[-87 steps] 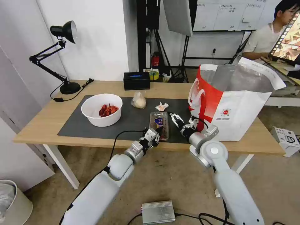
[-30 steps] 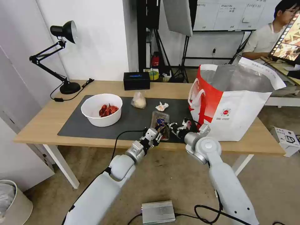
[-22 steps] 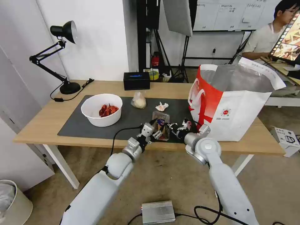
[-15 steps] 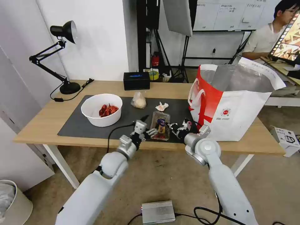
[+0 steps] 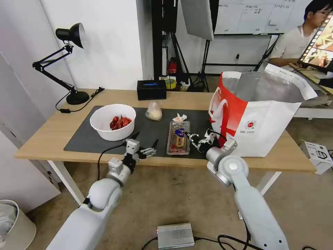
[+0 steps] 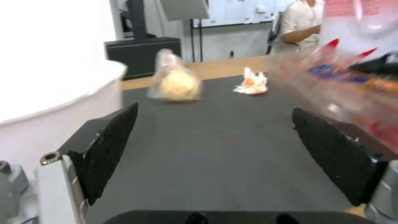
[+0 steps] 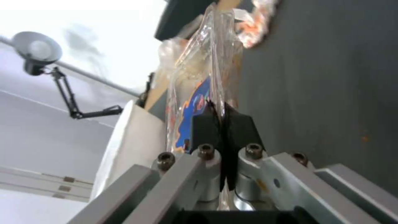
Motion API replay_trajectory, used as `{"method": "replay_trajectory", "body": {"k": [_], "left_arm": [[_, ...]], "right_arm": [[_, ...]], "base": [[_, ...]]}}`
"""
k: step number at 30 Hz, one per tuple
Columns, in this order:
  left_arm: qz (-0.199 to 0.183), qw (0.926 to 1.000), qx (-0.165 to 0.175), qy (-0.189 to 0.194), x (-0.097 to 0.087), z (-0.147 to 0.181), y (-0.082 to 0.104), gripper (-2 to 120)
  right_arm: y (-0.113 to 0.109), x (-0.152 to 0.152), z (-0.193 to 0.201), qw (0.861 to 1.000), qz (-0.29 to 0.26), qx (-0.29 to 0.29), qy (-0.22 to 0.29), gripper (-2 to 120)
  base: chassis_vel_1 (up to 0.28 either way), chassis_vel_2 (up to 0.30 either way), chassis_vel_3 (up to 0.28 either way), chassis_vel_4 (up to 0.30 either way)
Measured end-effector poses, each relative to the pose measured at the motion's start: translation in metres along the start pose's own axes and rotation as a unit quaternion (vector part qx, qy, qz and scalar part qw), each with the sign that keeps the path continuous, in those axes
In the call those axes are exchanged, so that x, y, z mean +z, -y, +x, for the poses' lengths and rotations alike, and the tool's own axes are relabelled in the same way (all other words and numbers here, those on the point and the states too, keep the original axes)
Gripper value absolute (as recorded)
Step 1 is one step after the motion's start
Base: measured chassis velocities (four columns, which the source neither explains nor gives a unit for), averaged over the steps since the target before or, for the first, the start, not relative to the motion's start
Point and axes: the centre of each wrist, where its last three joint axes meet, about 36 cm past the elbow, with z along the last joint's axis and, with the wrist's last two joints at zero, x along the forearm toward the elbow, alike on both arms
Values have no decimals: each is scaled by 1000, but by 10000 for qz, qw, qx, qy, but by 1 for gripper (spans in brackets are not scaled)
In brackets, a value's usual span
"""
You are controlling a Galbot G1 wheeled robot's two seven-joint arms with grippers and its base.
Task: Pick up the trash from the table and place it into the takeout bag.
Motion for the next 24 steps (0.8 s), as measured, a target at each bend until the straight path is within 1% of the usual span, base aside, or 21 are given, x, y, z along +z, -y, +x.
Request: {"method": "replay_trajectory", "body": {"k": [2, 4, 5, 8, 12, 13, 15, 17, 19, 20, 23, 24], "left_arm": [[3, 10000, -39, -13, 0, 4, -2, 100], [22, 9998, -178, -66, 3, 18, -7, 100], [22, 9998, -178, -66, 3, 18, -7, 100], [47, 9994, -331, -103, 5, 30, -11, 100], [52, 9992, -388, -122, 6, 34, -12, 100], [25, 9990, -434, -125, 6, 36, -12, 100], [8, 9986, -504, -143, 6, 42, -12, 100], [4, 9986, -515, -153, 6, 43, -11, 100], [-26, 9982, -553, -210, 8, 51, -9, 100], [-26, 9982, -553, -210, 8, 51, -9, 100], [-58, 9979, -606, -240, 7, 59, -9, 100], [-58, 9979, -606, -240, 7, 59, -9, 100]], "right_arm": [[-2, 0, 2, 10000, 23, -36, 19, 0], [-9, -3, 12, 9997, 135, -173, 112, 0], [-9, -3, 12, 9997, 135, -173, 112, 0], [-18, -12, 29, 9985, 292, -356, 284, 0], [-21, -18, 37, 9974, 370, -474, 386, 0], [-24, -25, 44, 9963, 420, -579, 477, 0], [-34, -39, 59, 9928, 499, -863, 661, 0], [-37, -42, 62, 9919, 519, -923, 699, 0], [-49, -53, 79, 9868, 609, -1210, 889, 0], [-49, -53, 79, 9868, 609, -1210, 889, 0], [-69, -67, 104, 9785, 726, -1538, 1165, 0], [-69, -67, 104, 9785, 726, -1538, 1165, 0]], "base": [[0, 0, 0, 0], [0, 0, 0, 0], [0, 0, 0, 0], [0, 0, 0, 0], [0, 0, 0, 0], [0, 0, 0, 0], [0, 0, 0, 0], [0, 0, 0, 0], [0, 0, 0, 0], [0, 0, 0, 0], [0, 0, 0, 0], [0, 0, 0, 0]]}}
